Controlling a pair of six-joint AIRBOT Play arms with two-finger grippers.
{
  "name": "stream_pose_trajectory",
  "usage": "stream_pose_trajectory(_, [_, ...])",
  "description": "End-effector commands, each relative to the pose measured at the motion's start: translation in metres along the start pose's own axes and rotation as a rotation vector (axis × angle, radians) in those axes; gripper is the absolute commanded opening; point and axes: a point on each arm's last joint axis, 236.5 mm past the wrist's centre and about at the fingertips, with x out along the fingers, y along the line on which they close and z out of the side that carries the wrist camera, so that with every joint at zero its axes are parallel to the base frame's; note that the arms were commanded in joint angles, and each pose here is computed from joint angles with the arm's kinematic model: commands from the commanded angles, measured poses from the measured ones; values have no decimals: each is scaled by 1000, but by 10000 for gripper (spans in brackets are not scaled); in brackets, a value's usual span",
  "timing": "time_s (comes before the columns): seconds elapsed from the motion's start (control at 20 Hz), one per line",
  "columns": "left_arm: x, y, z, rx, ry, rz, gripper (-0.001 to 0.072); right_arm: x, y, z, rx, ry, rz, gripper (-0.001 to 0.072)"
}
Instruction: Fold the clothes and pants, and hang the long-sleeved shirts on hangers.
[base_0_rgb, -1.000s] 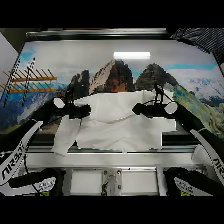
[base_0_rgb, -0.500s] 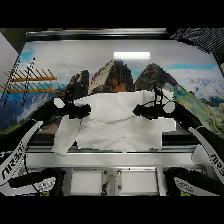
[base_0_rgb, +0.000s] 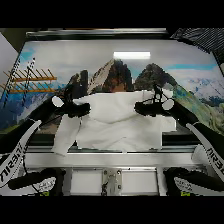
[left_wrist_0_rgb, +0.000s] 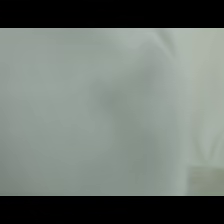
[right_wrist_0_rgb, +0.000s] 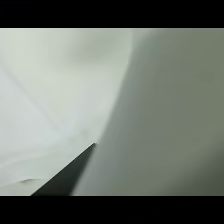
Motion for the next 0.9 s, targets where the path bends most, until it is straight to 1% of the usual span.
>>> stream_pose_trajectory(0.0, [-54,-27,34,39,-104,-57,10,-53,15,28,-214,2,-48,21])
stream_pose_trajectory(0.15, [-152,-74,59,141,-284,-135,11,-146,31,59,-361,-83,-150,21])
stream_pose_trajectory(0.25, [-196,-96,39,214,-322,-168,11,-189,24,49,-400,-102,-241,21])
stream_pose_trajectory(0.3, [-205,-99,20,235,-298,-177,11,-201,14,33,-392,-61,-277,21])
stream_pose_trajectory(0.35, [-206,-99,-4,241,-246,-179,11,-206,4,8,-368,14,-297,21])
stream_pose_trajectory(0.45, [-190,-90,-69,200,-69,-175,10,-205,-18,-47,-299,182,-327,21])
stream_pose_trajectory(0.55, [-168,-74,-137,175,133,-150,10,-200,-45,-104,-230,372,-373,21])
stream_pose_trajectory(0.65, [-149,-58,-194,139,308,-110,10,-199,-67,-147,-166,537,-421,21])
stream_pose_trajectory(0.75, [-135,-48,-231,125,423,-75,10,-199,-76,-163,-137,604,-443,21])
stream_pose_trajectory(0.85, [-120,-43,-241,136,488,-45,10,-194,-78,-163,-125,636,-452,21])
